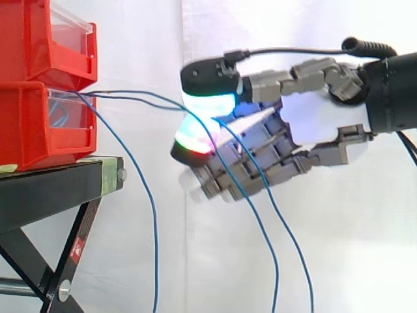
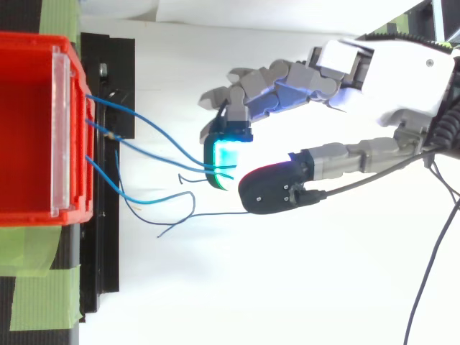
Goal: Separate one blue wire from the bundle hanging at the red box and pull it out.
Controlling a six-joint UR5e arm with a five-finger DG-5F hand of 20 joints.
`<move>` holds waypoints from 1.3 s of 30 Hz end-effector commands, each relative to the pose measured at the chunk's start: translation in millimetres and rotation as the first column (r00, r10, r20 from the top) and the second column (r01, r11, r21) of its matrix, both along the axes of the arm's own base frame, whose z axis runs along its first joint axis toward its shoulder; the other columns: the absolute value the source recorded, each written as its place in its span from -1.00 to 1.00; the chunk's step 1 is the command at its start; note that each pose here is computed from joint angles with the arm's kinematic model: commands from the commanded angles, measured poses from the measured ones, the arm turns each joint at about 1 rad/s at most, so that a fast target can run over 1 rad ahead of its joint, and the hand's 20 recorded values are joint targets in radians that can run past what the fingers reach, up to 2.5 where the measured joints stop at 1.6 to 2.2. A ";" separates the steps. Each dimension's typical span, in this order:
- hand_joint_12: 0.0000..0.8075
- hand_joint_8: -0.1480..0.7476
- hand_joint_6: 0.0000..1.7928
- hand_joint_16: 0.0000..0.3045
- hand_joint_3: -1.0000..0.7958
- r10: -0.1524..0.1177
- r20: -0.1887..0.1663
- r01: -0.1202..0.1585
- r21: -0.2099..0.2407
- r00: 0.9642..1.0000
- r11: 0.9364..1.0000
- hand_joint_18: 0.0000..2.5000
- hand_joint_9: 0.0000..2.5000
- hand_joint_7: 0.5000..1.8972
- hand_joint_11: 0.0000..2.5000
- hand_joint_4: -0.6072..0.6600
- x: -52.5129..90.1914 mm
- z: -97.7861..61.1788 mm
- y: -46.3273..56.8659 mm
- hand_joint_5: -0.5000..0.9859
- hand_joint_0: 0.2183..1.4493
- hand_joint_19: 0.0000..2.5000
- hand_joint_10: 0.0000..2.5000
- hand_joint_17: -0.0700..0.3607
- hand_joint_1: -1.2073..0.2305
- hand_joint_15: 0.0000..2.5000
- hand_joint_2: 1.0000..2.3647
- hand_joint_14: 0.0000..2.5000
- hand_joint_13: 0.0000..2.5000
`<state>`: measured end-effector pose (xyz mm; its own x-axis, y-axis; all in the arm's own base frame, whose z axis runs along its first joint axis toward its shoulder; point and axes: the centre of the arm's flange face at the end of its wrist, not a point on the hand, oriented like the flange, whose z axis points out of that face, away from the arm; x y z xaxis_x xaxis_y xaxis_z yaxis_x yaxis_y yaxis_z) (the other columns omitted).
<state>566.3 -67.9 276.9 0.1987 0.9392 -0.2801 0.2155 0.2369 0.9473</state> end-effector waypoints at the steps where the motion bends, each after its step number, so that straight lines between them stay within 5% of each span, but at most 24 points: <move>1: -0.03 -0.10 -0.04 -0.62 0.05 -0.018 -0.045 0.019 0.027 0.999 0.999 -0.97 -0.57 -0.02 -0.72 -0.22 -6.9 -3.9 -3.5 -0.50 -0.38 -0.92 -0.99 -0.07 -0.47 -0.84 -0.97 -0.99 -0.88; 6: -0.01 -0.08 -0.05 -0.62 0.06 -0.083 -0.055 0.087 0.071 0.995 0.994 -0.89 -0.53 0.04 -0.73 -0.23 -11.9 -5.1 -10.9 -0.49 -0.38 -0.91 -0.99 -0.07 -0.49 -0.84 -0.97 -0.99 -0.82; 9: 0.00 -0.07 -0.05 -0.62 0.05 -0.129 -0.099 0.138 0.084 0.987 0.987 -0.87 -0.52 0.04 -0.71 -0.22 -20.1 -7.8 -14.5 -0.49 -0.38 -0.91 -0.99 -0.07 -0.48 -0.84 -0.97 -0.99 -0.81; 13: 0.01 -0.07 -0.05 -0.62 0.06 -0.150 -0.144 0.166 0.106 0.978 0.980 -0.84 -0.51 0.04 -0.71 -0.23 -27.9 -10.4 -16.9 -0.49 -0.38 -0.88 -0.99 -0.07 -0.48 -0.83 -0.97 -0.99 -0.78; 18: 0.00 -0.06 -0.06 -0.63 0.05 -0.164 -0.184 0.191 0.143 0.969 0.971 -0.81 -0.50 0.07 -0.69 -0.24 -35.2 -12.7 -19.6 -0.50 -0.38 -0.86 -0.99 -0.08 -0.47 -0.82 -0.97 -0.99 -0.76; 21: 0.01 -0.06 -0.06 -0.63 0.05 -0.176 -0.222 0.216 0.170 0.959 0.961 -0.80 -0.49 0.07 -0.69 -0.23 -41.9 -14.4 -20.9 -0.50 -0.38 -0.85 -0.99 -0.09 -0.47 -0.81 -0.96 -0.99 -0.75; 27: 0.02 -0.06 -0.06 -0.63 0.05 -0.185 -0.242 0.235 0.196 0.952 0.952 -0.78 -0.49 0.06 -0.68 -0.23 -45.8 -15.2 -20.9 -0.50 -0.38 -0.84 -0.99 -0.09 -0.47 -0.80 -0.96 -0.99 -0.73; 39: 0.02 -0.04 -0.05 -0.64 0.05 -0.188 -0.287 0.249 0.194 0.939 0.949 -0.75 -0.48 0.05 -0.67 -0.24 -67.7 -30.1 -22.1 -0.50 -0.38 -0.82 -0.99 -0.10 -0.46 -0.79 -0.96 -0.99 -0.71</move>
